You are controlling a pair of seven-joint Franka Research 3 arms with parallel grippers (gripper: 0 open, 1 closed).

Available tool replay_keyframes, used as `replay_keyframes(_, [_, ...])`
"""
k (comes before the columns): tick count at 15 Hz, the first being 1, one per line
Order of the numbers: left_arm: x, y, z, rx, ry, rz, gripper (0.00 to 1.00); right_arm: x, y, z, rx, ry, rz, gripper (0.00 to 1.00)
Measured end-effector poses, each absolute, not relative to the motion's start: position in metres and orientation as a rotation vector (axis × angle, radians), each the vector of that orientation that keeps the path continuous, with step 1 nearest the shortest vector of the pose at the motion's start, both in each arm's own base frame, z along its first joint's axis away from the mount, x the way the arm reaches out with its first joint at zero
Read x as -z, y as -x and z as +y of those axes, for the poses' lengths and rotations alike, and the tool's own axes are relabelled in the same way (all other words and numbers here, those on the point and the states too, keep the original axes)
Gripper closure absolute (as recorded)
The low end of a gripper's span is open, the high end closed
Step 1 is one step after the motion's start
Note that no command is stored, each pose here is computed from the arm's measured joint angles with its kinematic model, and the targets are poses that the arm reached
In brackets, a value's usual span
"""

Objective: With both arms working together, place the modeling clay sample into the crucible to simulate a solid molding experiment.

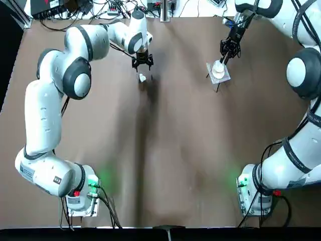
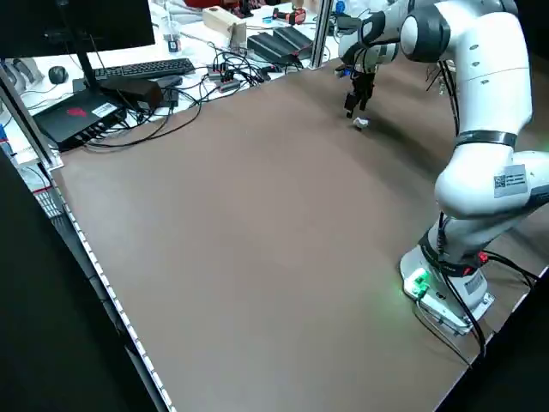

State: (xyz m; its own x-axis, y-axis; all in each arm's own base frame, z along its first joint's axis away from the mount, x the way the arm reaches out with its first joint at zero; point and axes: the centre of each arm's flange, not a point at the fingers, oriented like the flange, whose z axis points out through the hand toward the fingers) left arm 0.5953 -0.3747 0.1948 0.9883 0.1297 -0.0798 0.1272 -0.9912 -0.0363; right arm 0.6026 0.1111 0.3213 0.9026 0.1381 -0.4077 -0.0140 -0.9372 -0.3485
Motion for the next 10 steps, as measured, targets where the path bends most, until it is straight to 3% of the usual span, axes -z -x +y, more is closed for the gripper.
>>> replay_keyframes(4, [-0.185, -0.592, -0.375, -0.149, 3.093, -0.197, 0.04, -0.319, -0.601, 0.112, -0.627, 2.722, -0.096, 0.7])
replay_keyframes(5, [-0.183, -0.591, -0.375, -0.157, 3.089, -0.194, 0.16, -0.317, -0.6, 0.111, -0.635, 2.729, -0.099, 0.7])
replay_keyframes(10, [-0.179, -0.584, -0.375, -0.207, 3.058, -0.183, 0.31, -0.305, -0.598, 0.108, -0.665, 2.739, -0.1, 0.72])
